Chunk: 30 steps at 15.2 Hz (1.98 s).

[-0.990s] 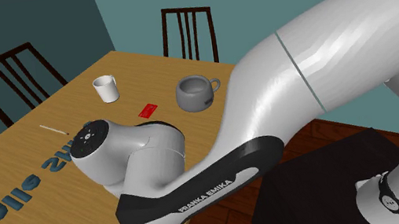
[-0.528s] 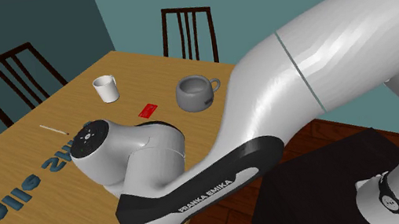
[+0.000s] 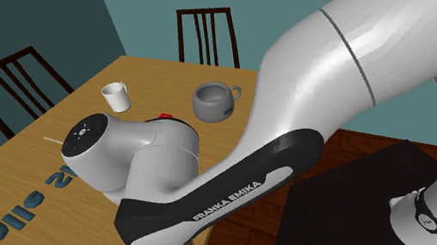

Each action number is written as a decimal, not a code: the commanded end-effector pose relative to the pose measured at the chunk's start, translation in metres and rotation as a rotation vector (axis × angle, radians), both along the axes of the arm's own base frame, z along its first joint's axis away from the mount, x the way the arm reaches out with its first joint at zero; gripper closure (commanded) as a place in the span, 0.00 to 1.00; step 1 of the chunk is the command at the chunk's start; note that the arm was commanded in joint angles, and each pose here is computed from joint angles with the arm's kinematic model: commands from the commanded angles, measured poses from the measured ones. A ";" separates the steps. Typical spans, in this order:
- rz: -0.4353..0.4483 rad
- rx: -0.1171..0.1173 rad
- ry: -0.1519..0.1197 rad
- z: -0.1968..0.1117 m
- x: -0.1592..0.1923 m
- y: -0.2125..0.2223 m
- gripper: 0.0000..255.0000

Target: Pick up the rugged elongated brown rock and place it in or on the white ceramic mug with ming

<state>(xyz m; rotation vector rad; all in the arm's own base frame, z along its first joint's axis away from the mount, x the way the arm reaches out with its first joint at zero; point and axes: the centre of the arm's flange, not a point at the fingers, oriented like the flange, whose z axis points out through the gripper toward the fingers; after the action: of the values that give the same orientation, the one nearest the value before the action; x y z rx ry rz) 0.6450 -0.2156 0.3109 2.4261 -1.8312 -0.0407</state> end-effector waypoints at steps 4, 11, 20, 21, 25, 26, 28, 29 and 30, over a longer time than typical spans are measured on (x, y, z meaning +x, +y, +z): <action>0.000 0.000 0.000 0.027 0.000 0.000 1.00; 0.000 0.000 0.000 0.064 0.000 0.000 1.00; 0.000 0.000 0.000 0.112 0.000 0.000 1.00; 0.000 0.000 0.000 0.117 0.000 0.000 1.00; 0.000 0.000 0.000 0.134 0.000 0.000 1.00; 0.000 0.000 0.000 0.134 -0.008 -0.011 1.00; 0.000 0.000 0.000 0.134 -0.022 -0.033 1.00; 0.000 0.000 0.000 0.134 -0.029 -0.044 1.00; 0.000 0.000 0.000 0.135 -0.037 -0.055 1.00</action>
<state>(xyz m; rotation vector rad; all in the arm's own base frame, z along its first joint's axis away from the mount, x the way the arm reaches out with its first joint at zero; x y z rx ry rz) 0.6143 -0.2589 0.4476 2.4254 -1.8319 -0.0415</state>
